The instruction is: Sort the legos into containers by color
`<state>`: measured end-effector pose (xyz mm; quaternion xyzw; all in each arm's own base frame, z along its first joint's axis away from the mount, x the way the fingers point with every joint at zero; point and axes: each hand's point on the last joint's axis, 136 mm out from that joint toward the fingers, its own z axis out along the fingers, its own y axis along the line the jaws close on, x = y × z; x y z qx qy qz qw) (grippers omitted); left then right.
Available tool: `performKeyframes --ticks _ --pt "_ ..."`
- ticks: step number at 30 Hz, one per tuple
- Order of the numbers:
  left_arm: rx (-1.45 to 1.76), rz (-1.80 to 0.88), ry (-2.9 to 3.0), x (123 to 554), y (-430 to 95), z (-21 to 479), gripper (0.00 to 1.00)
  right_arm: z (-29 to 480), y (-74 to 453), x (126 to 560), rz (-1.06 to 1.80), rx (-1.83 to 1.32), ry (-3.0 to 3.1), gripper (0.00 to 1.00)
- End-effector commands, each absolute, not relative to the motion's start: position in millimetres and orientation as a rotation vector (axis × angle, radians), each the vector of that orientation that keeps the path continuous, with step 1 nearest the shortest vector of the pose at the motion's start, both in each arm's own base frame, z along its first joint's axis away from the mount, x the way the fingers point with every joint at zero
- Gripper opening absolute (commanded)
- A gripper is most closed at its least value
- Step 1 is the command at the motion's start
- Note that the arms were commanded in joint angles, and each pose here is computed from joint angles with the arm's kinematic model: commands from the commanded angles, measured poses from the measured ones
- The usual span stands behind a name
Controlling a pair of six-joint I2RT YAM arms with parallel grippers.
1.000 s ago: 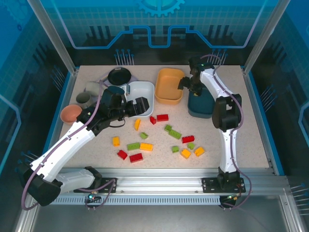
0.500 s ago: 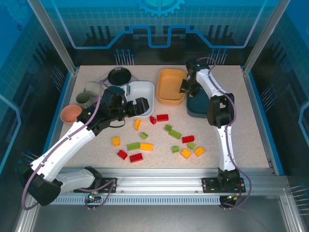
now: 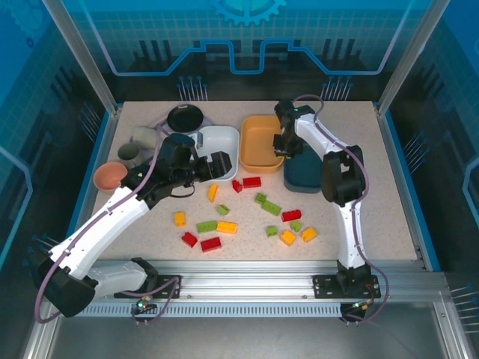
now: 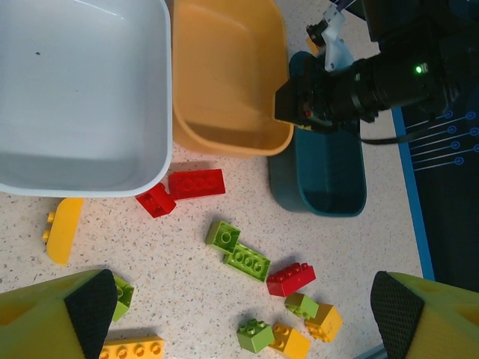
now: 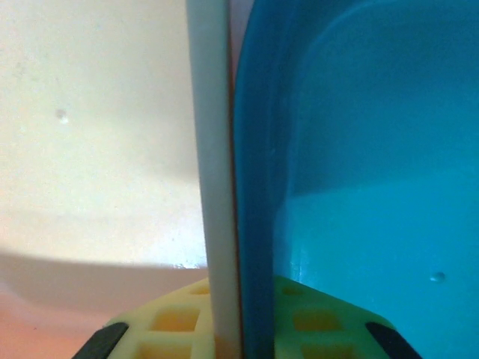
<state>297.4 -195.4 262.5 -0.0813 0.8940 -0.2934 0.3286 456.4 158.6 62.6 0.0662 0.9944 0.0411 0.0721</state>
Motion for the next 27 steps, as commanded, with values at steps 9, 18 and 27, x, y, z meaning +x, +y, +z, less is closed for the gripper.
performKeyframes --ticks 9,18,27 --pt "-0.188 -0.762 2.376 289 -193 248 0.92 72 172 390 0.166 0.180 3.012 0.08" --pt "-0.201 -0.769 2.386 284 -191 243 0.92 61 157 395 0.215 0.219 3.007 0.09" --pt "-0.201 -0.767 2.385 283 -190 246 0.92 61 147 455 0.326 0.219 2.979 0.32"
